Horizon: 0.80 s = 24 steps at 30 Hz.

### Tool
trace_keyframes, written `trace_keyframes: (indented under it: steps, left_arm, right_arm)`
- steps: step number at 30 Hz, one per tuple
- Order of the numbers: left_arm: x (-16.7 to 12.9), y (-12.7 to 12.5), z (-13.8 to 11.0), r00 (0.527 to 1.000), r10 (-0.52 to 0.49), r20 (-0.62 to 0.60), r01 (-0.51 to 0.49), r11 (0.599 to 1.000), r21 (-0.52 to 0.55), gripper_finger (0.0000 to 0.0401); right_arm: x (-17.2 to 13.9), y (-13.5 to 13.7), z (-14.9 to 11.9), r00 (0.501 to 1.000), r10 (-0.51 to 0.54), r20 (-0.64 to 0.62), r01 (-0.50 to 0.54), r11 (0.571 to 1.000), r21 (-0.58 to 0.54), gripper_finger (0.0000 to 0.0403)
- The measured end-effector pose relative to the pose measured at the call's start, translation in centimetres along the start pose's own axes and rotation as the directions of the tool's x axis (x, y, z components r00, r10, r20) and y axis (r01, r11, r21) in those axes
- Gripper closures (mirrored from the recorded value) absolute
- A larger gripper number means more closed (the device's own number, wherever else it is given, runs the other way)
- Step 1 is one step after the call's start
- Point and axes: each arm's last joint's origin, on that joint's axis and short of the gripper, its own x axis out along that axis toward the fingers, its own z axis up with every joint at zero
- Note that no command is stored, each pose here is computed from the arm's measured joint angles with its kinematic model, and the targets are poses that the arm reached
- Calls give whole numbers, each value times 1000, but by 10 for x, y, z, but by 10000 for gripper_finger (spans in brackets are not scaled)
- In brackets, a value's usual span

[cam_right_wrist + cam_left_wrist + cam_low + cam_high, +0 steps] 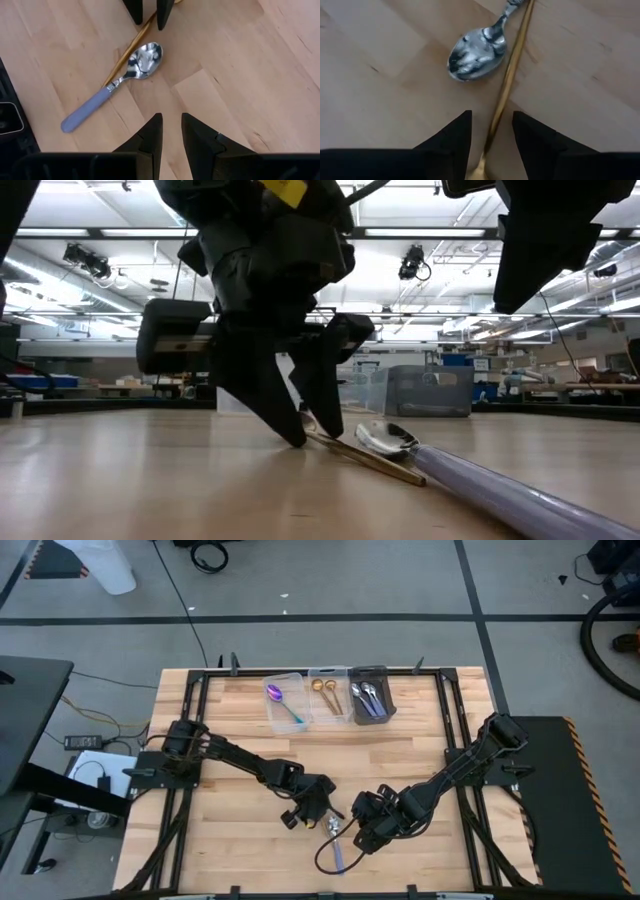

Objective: Sort silverware by color (type)
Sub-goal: Put the gold spoon into the right transparent bin

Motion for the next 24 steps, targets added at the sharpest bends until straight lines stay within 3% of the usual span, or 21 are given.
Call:
trace_keyframes:
  steps: [15,24]
  left_arm:
    - [3,-4,-6,997,-44,-57,45,999,5,357]
    - [2,-9,-12,989,-83,-124,94,992,81,375]
  right_arm:
    - [0,0,0,1000,-3,14,3,1000,-1,321]
    - [0,0,0,1000,-1,15,1,1000,-1,321]
